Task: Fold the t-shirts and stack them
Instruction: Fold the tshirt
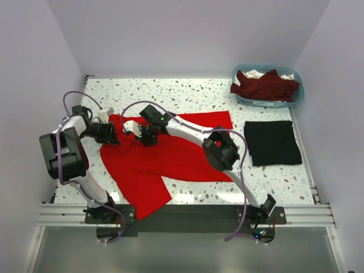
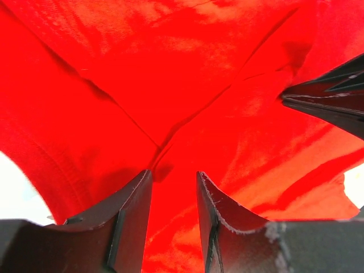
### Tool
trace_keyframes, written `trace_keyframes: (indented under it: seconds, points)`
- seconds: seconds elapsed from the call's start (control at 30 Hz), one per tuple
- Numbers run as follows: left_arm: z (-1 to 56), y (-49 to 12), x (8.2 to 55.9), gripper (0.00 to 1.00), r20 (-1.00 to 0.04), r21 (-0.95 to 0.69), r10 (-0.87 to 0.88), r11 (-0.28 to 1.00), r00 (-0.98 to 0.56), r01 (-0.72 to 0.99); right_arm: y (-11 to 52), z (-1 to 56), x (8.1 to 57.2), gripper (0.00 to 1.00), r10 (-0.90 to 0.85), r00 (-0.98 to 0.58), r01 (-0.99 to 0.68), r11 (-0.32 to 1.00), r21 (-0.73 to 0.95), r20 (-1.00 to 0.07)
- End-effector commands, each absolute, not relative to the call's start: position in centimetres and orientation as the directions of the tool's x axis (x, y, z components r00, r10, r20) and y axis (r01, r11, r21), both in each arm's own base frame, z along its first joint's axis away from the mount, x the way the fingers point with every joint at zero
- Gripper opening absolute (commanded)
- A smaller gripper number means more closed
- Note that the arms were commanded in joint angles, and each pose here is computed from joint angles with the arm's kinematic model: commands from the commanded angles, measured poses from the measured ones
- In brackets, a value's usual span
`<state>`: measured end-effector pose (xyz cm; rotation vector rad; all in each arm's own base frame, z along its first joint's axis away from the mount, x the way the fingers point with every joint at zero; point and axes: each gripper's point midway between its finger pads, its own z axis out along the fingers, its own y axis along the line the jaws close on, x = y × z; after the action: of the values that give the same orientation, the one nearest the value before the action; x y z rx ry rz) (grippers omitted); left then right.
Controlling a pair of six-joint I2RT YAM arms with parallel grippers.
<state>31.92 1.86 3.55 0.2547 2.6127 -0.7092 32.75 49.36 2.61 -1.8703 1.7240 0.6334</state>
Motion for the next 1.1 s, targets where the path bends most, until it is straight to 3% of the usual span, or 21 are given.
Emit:
trace_keyframes:
  seconds: [0.0, 0.27, 0.43, 0.9, 1.07]
  points:
    - [3.3, 2.4, 32.3, 0.41, -0.468, -0.391, 0.098, 0.868, -0.878, 0.306, 50.2, 5.3, 33.1, 0.00, -0.721, 0.099, -0.995, -0.053, -0.088, -0.686]
    - [2.6, 1.9, 32.4, 0.35, -0.462, -0.401, 0.091, 0.866, -0.882, 0.300, 50.1, 6.8, 33.1, 0.00, -0.701, 0.100, -0.995, -0.058, -0.084, -0.706]
    - [4.7, 1.0, 32.9, 0.01, -0.530, -0.408, 0.105, 0.839, -0.841, 0.361, 49.7, 7.7, 33.1, 0.00, -0.694, 0.099, -0.995, -0.061, -0.078, -0.713]
    - [8.1, -3.4, 27.6, 0.00, -0.621, -0.436, 0.287, 0.647, -0.729, 0.625, 46.5, 10.3, 33.4, 0.00, -0.683, 0.105, -0.994, -0.092, -0.058, -0.723]
    - [7.6, -5.1, 25.1, 0.00, -0.601, -0.444, 0.373, 0.579, -0.707, 0.684, 45.0, 10.1, 32.8, 0.00, -0.694, 0.133, -0.989, -0.138, -0.051, -0.708]
